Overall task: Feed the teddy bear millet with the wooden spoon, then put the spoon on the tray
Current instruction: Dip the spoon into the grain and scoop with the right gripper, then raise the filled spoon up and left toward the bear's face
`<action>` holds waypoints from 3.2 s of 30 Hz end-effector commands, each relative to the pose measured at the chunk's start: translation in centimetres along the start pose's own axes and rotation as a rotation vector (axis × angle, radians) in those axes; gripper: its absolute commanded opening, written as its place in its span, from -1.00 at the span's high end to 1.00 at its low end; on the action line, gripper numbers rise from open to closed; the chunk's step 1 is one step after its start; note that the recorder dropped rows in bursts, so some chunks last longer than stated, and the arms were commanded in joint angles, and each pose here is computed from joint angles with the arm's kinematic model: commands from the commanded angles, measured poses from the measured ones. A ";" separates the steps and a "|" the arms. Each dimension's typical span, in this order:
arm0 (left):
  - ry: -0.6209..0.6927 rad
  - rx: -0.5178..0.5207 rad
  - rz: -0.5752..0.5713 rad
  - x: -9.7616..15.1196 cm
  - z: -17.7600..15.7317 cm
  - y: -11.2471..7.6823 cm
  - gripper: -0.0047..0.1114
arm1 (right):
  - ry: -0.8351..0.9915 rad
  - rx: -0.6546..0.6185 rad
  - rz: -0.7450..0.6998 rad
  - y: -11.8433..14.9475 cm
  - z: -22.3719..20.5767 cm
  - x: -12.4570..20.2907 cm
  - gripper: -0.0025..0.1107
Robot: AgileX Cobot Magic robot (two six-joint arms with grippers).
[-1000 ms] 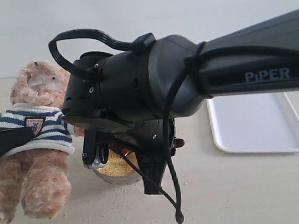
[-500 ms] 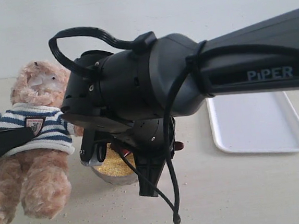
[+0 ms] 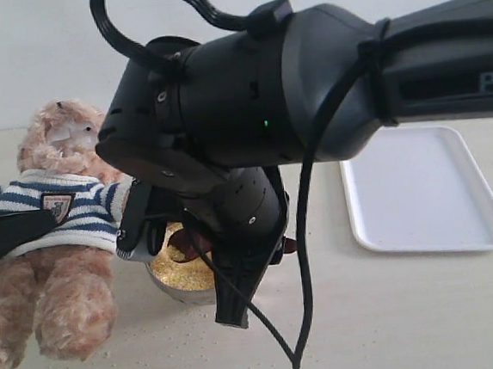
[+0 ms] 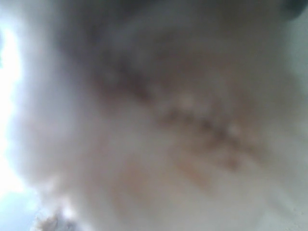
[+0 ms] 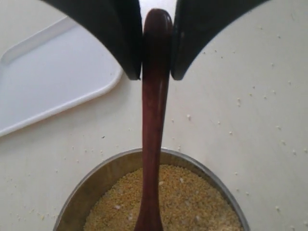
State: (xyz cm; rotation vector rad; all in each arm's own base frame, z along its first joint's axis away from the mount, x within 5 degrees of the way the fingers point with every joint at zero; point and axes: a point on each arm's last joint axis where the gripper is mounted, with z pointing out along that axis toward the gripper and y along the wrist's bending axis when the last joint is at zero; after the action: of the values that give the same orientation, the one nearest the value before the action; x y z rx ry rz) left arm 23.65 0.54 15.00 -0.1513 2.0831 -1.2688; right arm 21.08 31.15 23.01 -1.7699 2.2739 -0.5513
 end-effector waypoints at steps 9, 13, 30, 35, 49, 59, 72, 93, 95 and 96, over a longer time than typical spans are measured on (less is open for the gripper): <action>-0.013 0.041 0.004 0.0 0.1 -0.5 0.83 | -0.024 -0.078 -0.096 0.5 -0.6 0.2 0.96; -0.013 0.041 0.004 0.0 0.1 -0.5 0.83 | -0.023 -0.083 -0.082 0.1 -0.5 0.3 0.96; -0.013 0.041 0.009 0.0 0.1 -0.5 0.83 | -0.086 -0.156 0.136 -5.0 -2.1 3.9 0.96; -0.013 0.041 0.009 0.0 0.1 -0.5 0.83 | -0.104 -0.147 0.159 -5.8 -2.7 4.7 0.96; -0.013 0.041 0.009 0.0 0.1 -0.5 0.83 | -0.163 -0.118 0.168 -6.3 -5.0 5.9 0.96; -0.013 0.041 0.009 0.0 0.1 -0.5 0.83 | -0.166 -0.117 0.174 -6.3 -5.1 6.0 0.96; -0.013 0.041 0.009 0.0 0.1 -0.5 0.83 | -0.187 -0.090 0.121 -6.6 -5.2 5.8 0.96; -0.013 0.041 0.009 0.0 0.1 -0.5 0.83 | -0.576 -0.111 0.240 -9.8 -13.1 3.3 0.96; -0.013 0.041 0.009 0.0 0.1 -0.5 0.83 | -0.589 -0.140 0.234 -9.7 -13.3 3.0 0.96; -0.013 0.041 0.009 0.0 0.1 -0.5 0.83 | -0.589 -0.147 0.231 -9.6 -13.2 2.9 0.96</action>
State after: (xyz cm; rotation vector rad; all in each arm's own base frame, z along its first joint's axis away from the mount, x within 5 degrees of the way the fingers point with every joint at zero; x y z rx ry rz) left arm 23.65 0.54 15.00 -0.1449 2.0820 -1.2652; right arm 23.71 28.11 39.19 -1.4277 2.0777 0.1295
